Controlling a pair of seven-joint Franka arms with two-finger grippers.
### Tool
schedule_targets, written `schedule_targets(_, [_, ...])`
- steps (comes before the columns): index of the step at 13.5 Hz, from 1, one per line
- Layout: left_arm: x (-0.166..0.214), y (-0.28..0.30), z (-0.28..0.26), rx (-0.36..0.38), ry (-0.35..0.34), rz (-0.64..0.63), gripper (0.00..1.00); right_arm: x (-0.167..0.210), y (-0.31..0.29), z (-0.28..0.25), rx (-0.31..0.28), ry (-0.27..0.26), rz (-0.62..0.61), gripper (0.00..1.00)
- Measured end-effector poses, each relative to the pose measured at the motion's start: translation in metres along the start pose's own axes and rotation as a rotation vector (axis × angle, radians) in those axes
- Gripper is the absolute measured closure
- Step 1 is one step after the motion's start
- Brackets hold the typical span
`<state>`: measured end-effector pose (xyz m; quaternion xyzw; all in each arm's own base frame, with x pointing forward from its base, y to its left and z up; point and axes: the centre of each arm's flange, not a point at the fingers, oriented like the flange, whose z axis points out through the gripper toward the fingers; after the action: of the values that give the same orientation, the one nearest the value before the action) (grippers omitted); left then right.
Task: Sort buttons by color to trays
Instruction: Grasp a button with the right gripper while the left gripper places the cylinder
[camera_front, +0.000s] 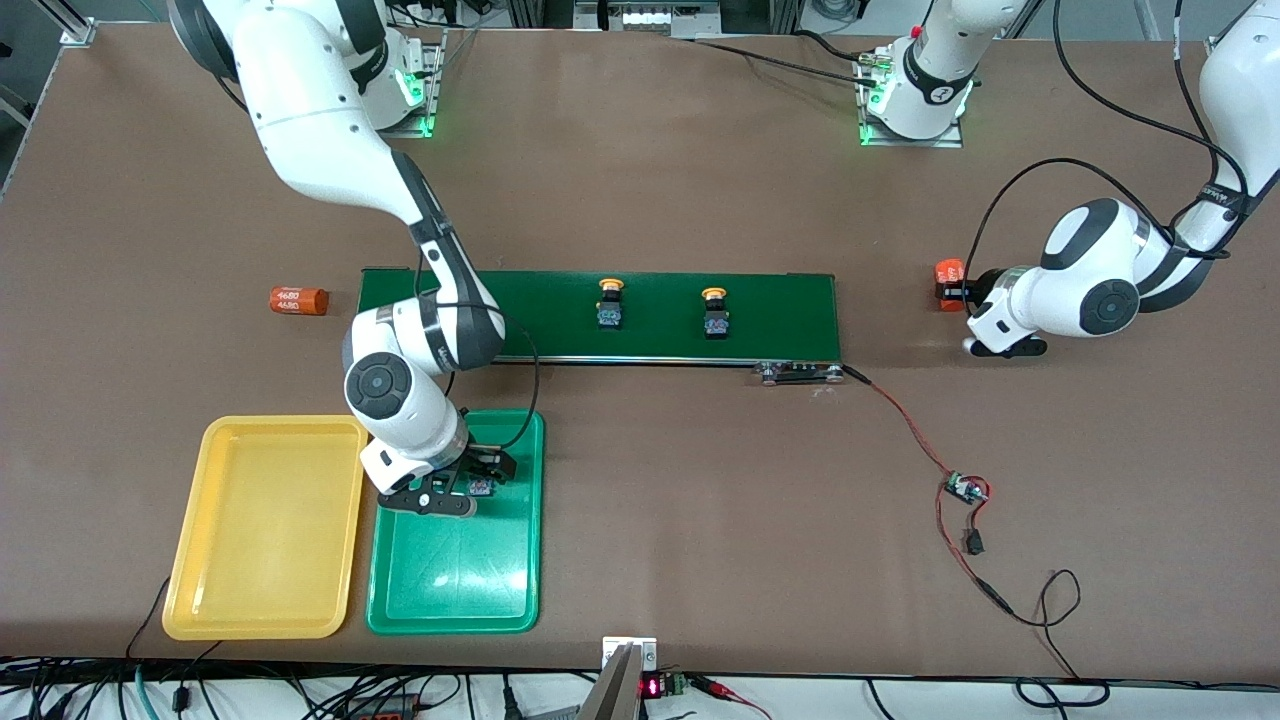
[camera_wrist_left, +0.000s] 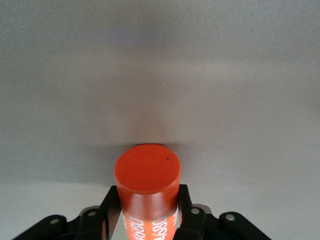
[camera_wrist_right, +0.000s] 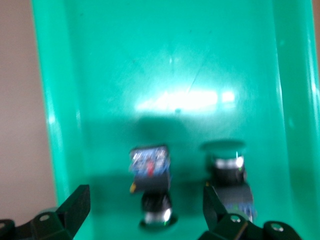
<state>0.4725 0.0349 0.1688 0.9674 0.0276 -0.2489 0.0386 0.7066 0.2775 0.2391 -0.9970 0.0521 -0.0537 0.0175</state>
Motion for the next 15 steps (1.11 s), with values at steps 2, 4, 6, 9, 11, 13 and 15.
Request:
schedule_targets(2, [0.0, 0.005, -0.005, 0.003, 0.008, 0.012, 0.5, -0.013, -0.015, -0.036, -0.016, -0.066, 0.031, 0.0])
schedule_targets(4, [-0.001, 0.02, -0.036, 0.029, 0.031, 0.041, 0.5, -0.031, -0.036, -0.068, -0.024, -0.105, 0.052, 0.0])
schedule_targets(6, [-0.002, 0.048, -0.08, 0.075, 0.063, 0.088, 0.5, -0.053, -0.053, -0.086, -0.036, -0.137, 0.057, 0.0])
schedule_targets(9, [-0.005, 0.121, -0.122, 0.142, 0.106, 0.251, 0.5, -0.096, -0.062, -0.092, -0.061, -0.191, 0.05, 0.0])
schedule_targets(11, [-0.007, 0.161, -0.133, 0.168, 0.126, 0.397, 0.5, -0.122, -0.06, -0.098, -0.072, -0.219, 0.048, 0.0])
schedule_targets(13, [-0.01, 0.192, -0.138, 0.19, 0.134, 0.53, 0.5, -0.149, -0.06, -0.111, -0.076, -0.238, 0.041, 0.0])
schedule_targets(15, [-0.017, 0.223, -0.136, 0.207, 0.141, 0.647, 0.5, -0.179, -0.073, -0.118, -0.084, -0.249, 0.043, 0.0])
